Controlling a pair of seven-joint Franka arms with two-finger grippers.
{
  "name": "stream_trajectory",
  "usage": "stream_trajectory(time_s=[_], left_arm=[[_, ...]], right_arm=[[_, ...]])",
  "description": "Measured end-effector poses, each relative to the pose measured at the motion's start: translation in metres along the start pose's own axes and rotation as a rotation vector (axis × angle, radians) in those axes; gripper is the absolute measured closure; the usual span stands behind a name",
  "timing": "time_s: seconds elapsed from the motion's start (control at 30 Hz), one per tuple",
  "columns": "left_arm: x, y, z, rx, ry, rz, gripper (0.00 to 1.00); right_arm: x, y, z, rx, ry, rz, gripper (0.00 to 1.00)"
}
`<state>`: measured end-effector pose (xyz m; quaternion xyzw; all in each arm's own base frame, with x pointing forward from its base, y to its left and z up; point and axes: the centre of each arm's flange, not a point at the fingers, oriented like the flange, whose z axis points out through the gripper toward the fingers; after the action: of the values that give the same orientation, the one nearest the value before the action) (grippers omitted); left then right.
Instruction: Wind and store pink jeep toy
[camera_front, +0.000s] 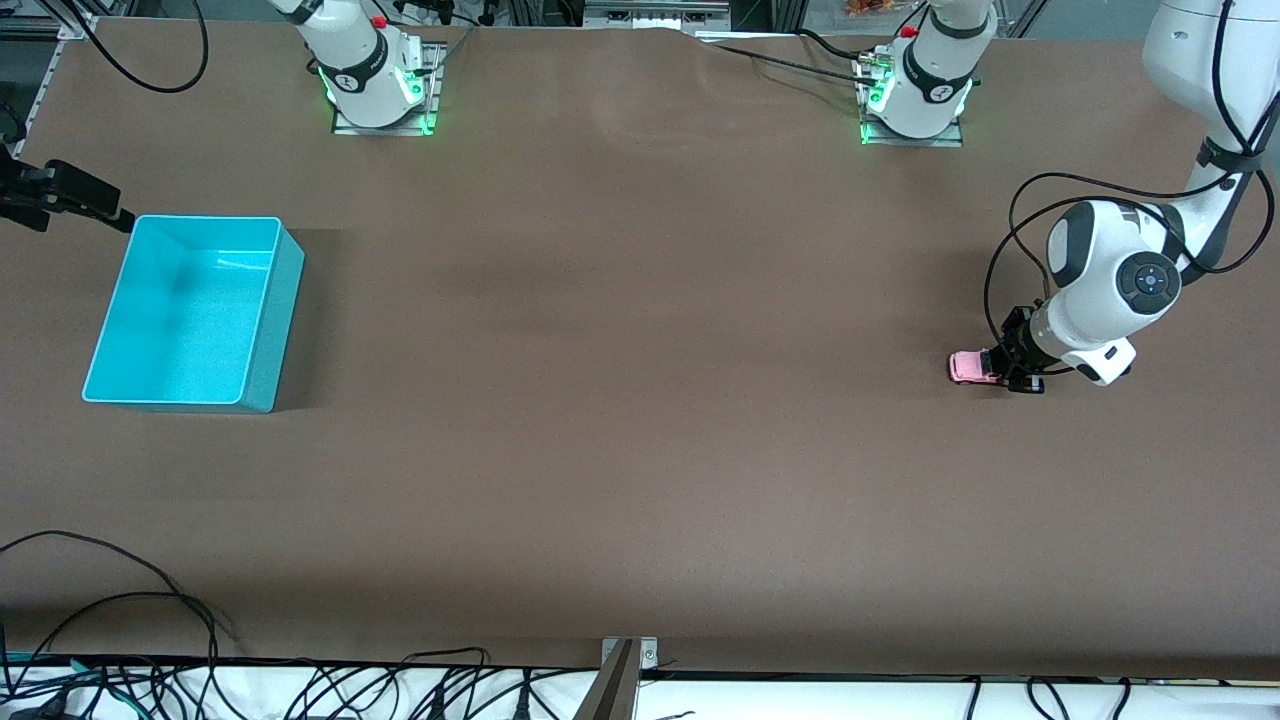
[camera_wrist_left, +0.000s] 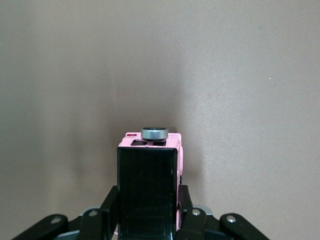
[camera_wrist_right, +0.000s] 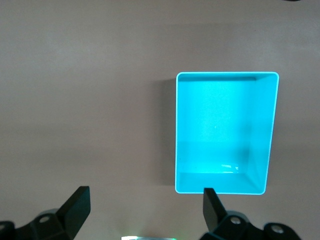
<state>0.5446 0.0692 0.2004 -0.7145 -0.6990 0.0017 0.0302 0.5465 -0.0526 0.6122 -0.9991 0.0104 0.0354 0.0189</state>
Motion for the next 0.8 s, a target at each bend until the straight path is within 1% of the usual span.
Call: stream_trajectory(time_s=[0.27,0.33,0.57,0.6,0.67,0.8], left_arm=[[0.001,0.000,0.000,-0.001,0.000,0.004,0.50],[0.001,-0.001,0.003,0.004,0.000,0.010,0.47],[0.004,0.000,0.021,0.011,-0.010,0.014,0.19],[0.005,0.001,0.020,0.008,-0.010,0.012,0.10],[0.007,0.005,0.017,0.002,-0.008,0.010,0.01],[0.010,0.014,0.006,-0.008,0.000,0.007,0.00]], right_arm=[[0.000,0.000,0.000,0.000,0.000,0.000,0.00],[0.000,0.000,0.000,0.000,0.000,0.000,0.00],[0.000,0.000,0.000,0.000,0.000,0.000,0.00],[0.000,0.000,0.000,0.000,0.000,0.000,0.00],[0.000,0.000,0.000,0.000,0.000,0.000,0.00],[0.000,0.000,0.000,0.000,0.000,0.000,0.00]])
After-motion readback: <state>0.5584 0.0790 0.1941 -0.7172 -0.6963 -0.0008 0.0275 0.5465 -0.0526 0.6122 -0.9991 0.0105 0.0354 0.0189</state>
